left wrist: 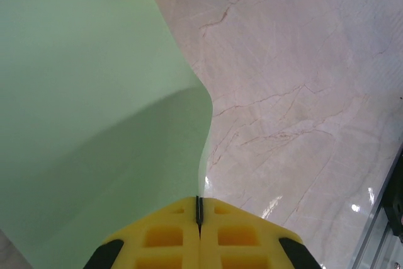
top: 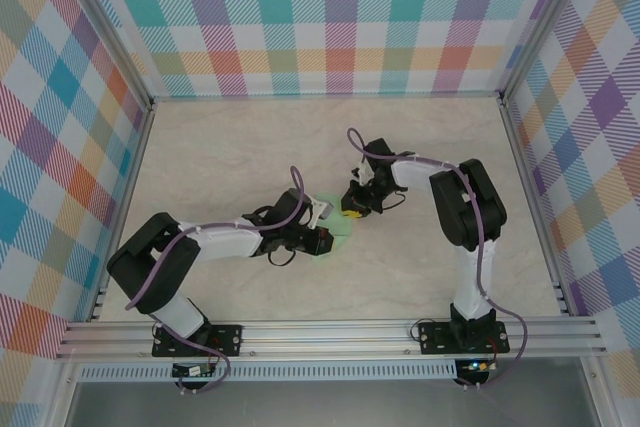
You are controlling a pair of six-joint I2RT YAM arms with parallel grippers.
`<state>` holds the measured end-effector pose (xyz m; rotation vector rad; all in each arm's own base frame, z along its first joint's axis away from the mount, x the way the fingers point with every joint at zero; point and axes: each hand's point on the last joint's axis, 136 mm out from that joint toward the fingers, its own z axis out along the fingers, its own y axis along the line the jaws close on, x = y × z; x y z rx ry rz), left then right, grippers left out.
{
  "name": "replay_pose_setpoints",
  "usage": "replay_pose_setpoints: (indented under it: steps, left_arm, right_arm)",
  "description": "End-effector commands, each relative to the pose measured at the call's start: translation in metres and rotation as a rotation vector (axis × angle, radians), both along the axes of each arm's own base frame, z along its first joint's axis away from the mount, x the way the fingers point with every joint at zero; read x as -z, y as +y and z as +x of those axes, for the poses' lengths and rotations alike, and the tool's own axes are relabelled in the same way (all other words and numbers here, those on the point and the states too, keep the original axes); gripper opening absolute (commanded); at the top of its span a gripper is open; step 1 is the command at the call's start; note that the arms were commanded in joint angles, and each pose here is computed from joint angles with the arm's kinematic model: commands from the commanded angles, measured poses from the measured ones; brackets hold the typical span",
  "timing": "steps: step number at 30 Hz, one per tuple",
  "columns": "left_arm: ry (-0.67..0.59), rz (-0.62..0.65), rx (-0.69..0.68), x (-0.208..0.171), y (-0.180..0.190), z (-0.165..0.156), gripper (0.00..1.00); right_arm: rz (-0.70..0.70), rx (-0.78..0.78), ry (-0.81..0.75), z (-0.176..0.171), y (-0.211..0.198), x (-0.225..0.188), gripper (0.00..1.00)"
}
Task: Fold a paper plane with a square sheet of paper (pick it up from the middle)
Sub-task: Third fold the triangle at the center of the table.
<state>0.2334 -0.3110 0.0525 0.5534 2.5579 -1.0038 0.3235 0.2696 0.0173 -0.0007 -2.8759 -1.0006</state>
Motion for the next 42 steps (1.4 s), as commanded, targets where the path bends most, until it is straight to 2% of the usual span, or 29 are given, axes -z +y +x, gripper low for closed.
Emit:
replay_pose_setpoints:
  steps: [1,16,42]
  left_arm:
    - [0.032,-0.011,-0.018,-0.006,-0.002,0.008,0.03]
    - [0.076,0.065,-0.086,0.01,0.01,0.021,0.04]
    - [0.043,0.14,-0.125,0.023,0.017,0.034,0.05]
  right_arm:
    - [-0.052,-0.072,-0.013,-0.005,-0.004,0.011,0.13]
    - [-0.058,-0.108,-0.038,-0.004,-0.004,0.007,0.13]
    - [-0.067,-0.102,-0.028,-0.006,-0.005,0.008,0.14]
